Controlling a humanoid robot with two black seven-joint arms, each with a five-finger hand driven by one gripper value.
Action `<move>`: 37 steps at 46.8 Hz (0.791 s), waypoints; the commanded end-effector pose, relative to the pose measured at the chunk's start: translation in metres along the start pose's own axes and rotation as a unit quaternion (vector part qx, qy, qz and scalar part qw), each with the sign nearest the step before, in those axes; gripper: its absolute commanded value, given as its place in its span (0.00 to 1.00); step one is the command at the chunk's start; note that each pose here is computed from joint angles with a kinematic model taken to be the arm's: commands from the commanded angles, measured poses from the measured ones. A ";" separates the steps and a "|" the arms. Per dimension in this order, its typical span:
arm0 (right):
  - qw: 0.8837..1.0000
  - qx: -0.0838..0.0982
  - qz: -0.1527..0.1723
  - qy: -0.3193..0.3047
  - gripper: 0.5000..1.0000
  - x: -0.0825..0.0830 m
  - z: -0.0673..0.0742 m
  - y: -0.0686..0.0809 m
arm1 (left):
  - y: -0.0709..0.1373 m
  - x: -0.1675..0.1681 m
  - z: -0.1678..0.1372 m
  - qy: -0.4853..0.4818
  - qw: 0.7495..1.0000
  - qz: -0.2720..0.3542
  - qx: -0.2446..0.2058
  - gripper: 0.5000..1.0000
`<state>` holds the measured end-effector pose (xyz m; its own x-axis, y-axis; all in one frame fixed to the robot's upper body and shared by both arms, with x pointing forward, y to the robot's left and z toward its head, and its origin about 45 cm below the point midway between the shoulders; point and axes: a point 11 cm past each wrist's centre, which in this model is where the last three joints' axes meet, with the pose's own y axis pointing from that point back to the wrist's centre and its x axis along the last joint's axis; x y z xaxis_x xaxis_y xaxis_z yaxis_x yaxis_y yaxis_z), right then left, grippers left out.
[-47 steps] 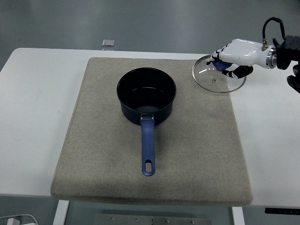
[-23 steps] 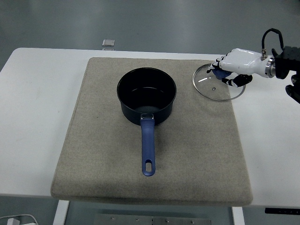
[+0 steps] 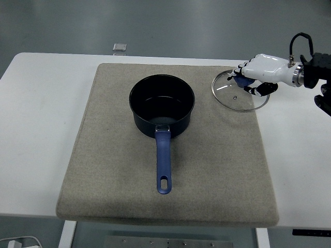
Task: Lift the pot lid and place it to the right of the pot.
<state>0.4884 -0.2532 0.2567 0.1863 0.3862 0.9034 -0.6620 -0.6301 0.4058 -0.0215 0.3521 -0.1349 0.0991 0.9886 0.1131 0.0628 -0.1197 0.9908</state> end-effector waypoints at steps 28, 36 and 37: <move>1.000 0.001 -0.001 -0.007 0.00 -0.013 -0.004 0.000 | 0.000 0.000 0.000 0.001 1.000 0.000 0.000 1.00; 1.000 0.004 -0.003 -0.007 0.00 -0.014 -0.006 -0.001 | 0.000 0.000 0.000 0.000 1.000 0.000 0.000 1.00; 1.000 0.004 -0.004 -0.007 0.00 -0.015 -0.006 -0.001 | 0.000 0.000 0.000 0.000 1.000 0.000 0.000 1.00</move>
<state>0.4828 -0.2550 0.2432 0.2000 0.3793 0.9034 -0.6569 -0.6322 0.4108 -0.0215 0.3521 -0.1349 0.0986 0.9887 0.1132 0.0628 -0.1197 0.9908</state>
